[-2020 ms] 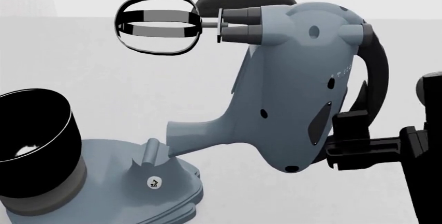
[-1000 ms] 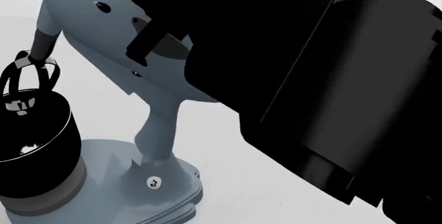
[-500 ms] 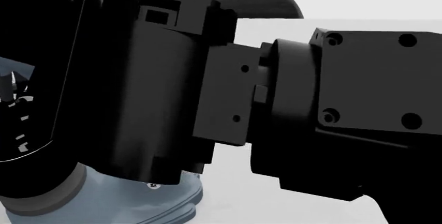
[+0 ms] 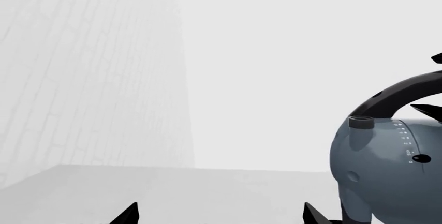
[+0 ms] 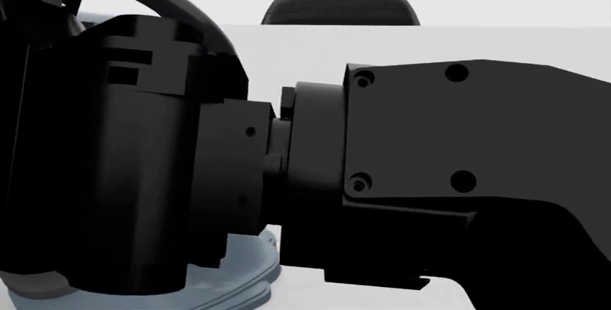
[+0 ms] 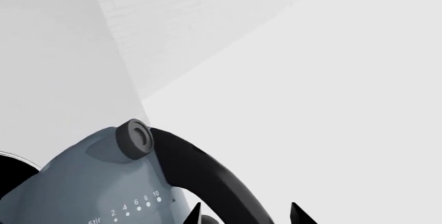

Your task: Close the stand mixer head.

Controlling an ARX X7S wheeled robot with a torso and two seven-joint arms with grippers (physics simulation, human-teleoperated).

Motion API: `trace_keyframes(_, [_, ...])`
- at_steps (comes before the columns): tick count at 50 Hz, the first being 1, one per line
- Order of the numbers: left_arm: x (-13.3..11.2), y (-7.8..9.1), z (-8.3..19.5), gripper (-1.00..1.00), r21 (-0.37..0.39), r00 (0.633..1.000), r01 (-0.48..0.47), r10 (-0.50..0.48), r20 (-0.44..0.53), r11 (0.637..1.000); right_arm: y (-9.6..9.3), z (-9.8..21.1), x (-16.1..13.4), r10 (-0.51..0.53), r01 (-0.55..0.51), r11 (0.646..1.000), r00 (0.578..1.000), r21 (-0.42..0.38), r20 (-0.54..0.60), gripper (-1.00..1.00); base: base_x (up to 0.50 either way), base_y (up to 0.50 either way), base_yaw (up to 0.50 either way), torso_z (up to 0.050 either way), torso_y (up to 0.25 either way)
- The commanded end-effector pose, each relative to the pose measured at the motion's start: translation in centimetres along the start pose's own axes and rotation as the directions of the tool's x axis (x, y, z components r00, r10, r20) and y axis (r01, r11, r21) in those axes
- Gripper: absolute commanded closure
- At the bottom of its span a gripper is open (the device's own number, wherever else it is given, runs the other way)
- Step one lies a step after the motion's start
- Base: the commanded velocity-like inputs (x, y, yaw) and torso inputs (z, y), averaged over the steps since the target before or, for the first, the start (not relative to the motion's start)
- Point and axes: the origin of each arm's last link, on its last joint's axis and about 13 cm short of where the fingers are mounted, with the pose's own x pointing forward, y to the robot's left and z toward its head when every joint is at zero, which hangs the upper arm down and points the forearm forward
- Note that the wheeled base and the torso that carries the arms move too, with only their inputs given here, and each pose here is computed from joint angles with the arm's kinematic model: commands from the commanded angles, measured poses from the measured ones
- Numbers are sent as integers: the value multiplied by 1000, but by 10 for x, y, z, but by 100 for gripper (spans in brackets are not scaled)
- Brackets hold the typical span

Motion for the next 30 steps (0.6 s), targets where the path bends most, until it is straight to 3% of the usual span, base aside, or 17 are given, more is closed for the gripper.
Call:
trace_keyframes(1, [-1, 3, -1, -100, -6, 1000, -12, 12, -5, 1000, 210, -121, -32, 892, -754, 439, 429, 488, -141, -100, 16, 8, 0, 0, 0])
trace_keyframes(5, [-1, 3, -2, -100, -7, 1000, -14, 14, -7, 1000, 208, -120, -34, 902, -743, 420, 404, 521, -152, -100, 12, 8, 6, 0, 0])
trace_keyframes(8, [-1, 5, -2, -100, -6, 1000, -21, 21, -9, 1000, 205, -116, -34, 912, -676, 382, 386, 631, -139, -100, 12, 8, 4, 0, 0])
trace_keyframes(11, [-1, 6, -3, -100, -7, 1000, -24, 24, -10, 1000, 200, -114, -32, 919, -634, 353, 374, 688, -127, -100, 18, 2, 4, 0, 0])
trace_keyframes(14, [0, 6, -4, -100, -9, 1000, -24, 24, -12, 1000, 197, -110, -27, 936, -497, 227, 349, 837, -46, -100, 19, 6, 8, 0, 0])
trace_keyframes(15, [0, 6, -4, -100, -8, 1000, -24, 24, -12, 1000, 197, -111, -29, 942, -496, 216, 334, 841, -44, -100, 22, 9, 14, 0, 0])
trace_keyframes(16, [0, 6, -3, -100, -9, 1000, -25, 25, -11, 1000, 196, -111, -33, 952, -444, 130, 305, 887, 13, -100, 22, 9, 13, 0, 0])
trace_keyframes(17, [0, 6, -3, -100, -9, 1000, -27, 27, -11, 1000, 193, -112, -36, 957, -447, 107, 289, 888, 30, -100, 20, 9, 12, 0, 0])
trace_keyframes(20, [0, 6, -4, -100, -9, 1000, -26, 26, -13, 1000, 185, -113, -38, 960, -387, -6, 256, 922, 114, -100, 17, 9, 4, 0, 0])
trace_keyframes(24, [1, 5, -6, -100, -7, 1000, -25, 24, -16, 1000, 176, -123, -35, 937, -288, -40, 322, 957, 136, -100, 7, 8, 3, 0, 0])
trace_keyframes(25, [1, 5, -6, -100, -8, 1000, -26, 25, -18, 1000, 172, -121, -36, 924, -243, -93, 340, 966, 175, -100, 0, 8, 0, 0, 0])
trace_keyframes(26, [1, 5, -6, -100, -8, 999, -26, 26, -18, 1000, 170, -120, -36, 919, -254, -87, 353, 963, 176, -100, 14, 0, 0, 0, 0])
trace_keyframes(27, [2, 4, -7, -100, -7, 999, -25, 25, -21, 1000, 166, -118, -39, 914, -248, -110, 355, 963, 196, -100, 0, 8, 0, 0, 0])
trace_keyframes(28, [2, 4, -7, -100, -6, 999, -25, 25, -22, 1000, 165, -117, -40, 914, -274, -83, 363, 958, 183, -100, 0, 0, 0, 0, 0])
trace_keyframes(30, [2, 3, -7, -100, -3, 1000, -20, 20, -22, 1000, 158, -117, -38, 893, -262, -83, 408, 962, 188, -100, 7, 4, 0, 0, 0])
